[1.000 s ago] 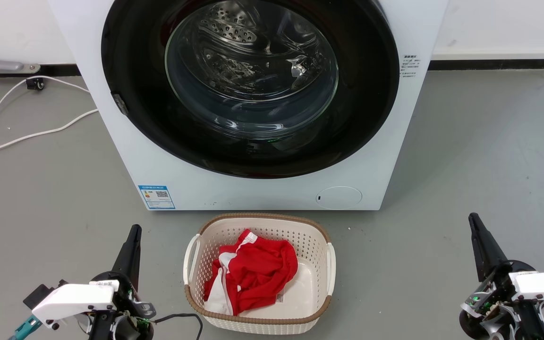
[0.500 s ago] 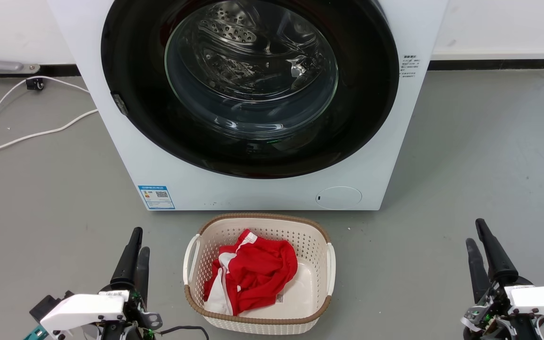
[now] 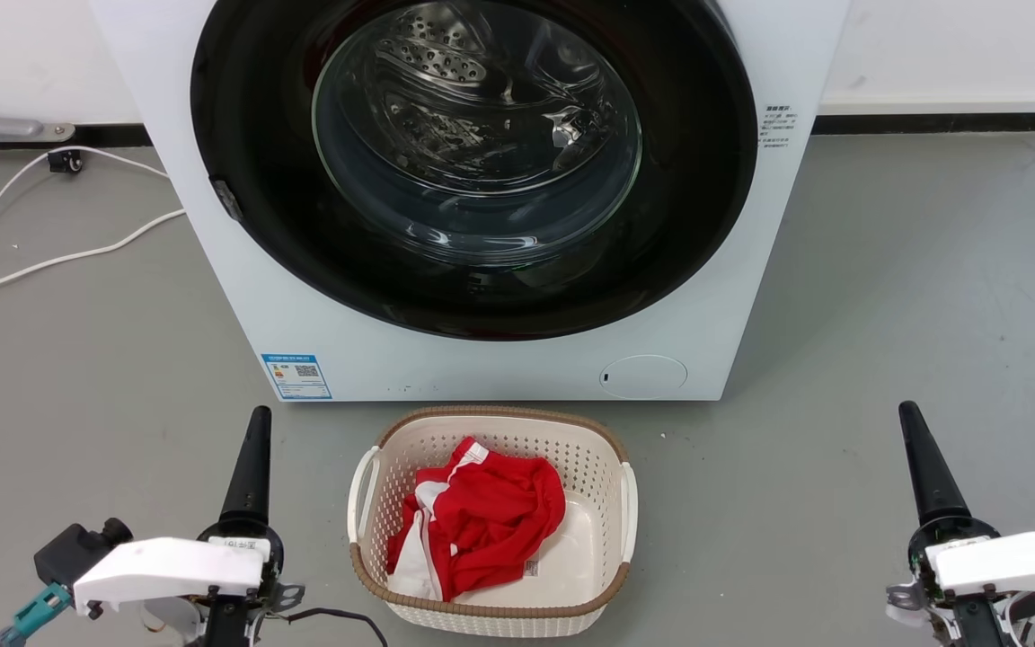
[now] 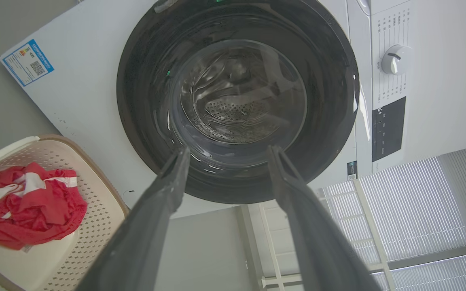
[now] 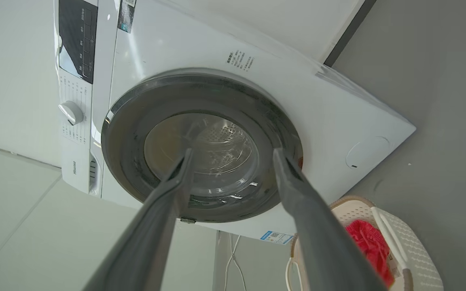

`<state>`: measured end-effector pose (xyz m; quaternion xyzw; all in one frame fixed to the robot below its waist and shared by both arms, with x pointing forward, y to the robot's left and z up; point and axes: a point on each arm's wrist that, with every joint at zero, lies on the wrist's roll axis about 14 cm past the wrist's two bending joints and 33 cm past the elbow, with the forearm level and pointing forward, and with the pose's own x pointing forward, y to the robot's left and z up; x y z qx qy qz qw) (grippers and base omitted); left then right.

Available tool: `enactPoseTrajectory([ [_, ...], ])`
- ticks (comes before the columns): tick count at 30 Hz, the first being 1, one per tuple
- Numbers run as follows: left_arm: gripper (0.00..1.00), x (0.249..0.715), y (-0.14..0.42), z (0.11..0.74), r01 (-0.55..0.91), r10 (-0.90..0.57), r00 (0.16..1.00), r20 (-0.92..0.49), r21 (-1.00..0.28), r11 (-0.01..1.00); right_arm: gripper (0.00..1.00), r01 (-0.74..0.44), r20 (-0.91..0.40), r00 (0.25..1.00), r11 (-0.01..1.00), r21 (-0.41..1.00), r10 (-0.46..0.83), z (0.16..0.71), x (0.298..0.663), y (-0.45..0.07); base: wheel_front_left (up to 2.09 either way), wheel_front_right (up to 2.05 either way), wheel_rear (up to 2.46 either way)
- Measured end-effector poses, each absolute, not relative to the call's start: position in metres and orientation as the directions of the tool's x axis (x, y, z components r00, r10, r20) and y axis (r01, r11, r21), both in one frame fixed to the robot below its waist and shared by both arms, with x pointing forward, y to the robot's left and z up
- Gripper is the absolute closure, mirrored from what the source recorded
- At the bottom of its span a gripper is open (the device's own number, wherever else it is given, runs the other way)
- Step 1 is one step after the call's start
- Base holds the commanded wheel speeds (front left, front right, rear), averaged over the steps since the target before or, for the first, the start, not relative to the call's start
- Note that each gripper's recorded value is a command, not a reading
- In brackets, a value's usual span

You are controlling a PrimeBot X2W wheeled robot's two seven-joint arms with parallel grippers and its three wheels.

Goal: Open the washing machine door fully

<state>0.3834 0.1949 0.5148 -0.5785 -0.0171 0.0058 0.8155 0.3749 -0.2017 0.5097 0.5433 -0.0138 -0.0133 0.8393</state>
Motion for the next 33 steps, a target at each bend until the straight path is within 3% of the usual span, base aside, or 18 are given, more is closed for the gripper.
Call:
enactPoseTrajectory([
  [14, 0.00, 0.386, 0.184, 0.528, 0.039, 0.012, 0.998, 0.058, -0.799, 0.600, 0.00, -0.022, 0.041, 0.999, 0.677, 0.735, -0.012, 0.519, 0.371, -0.194, 0.00, 0.00, 0.00],
  [33, 0.00, 0.387, 0.170, 0.535, 0.075, -0.025, 0.995, 0.095, -0.566, 0.821, 0.00, -0.062, 0.060, 0.998, 0.866, 0.496, 0.038, 0.525, 0.366, -0.182, 0.00, 0.00, 0.00],
])
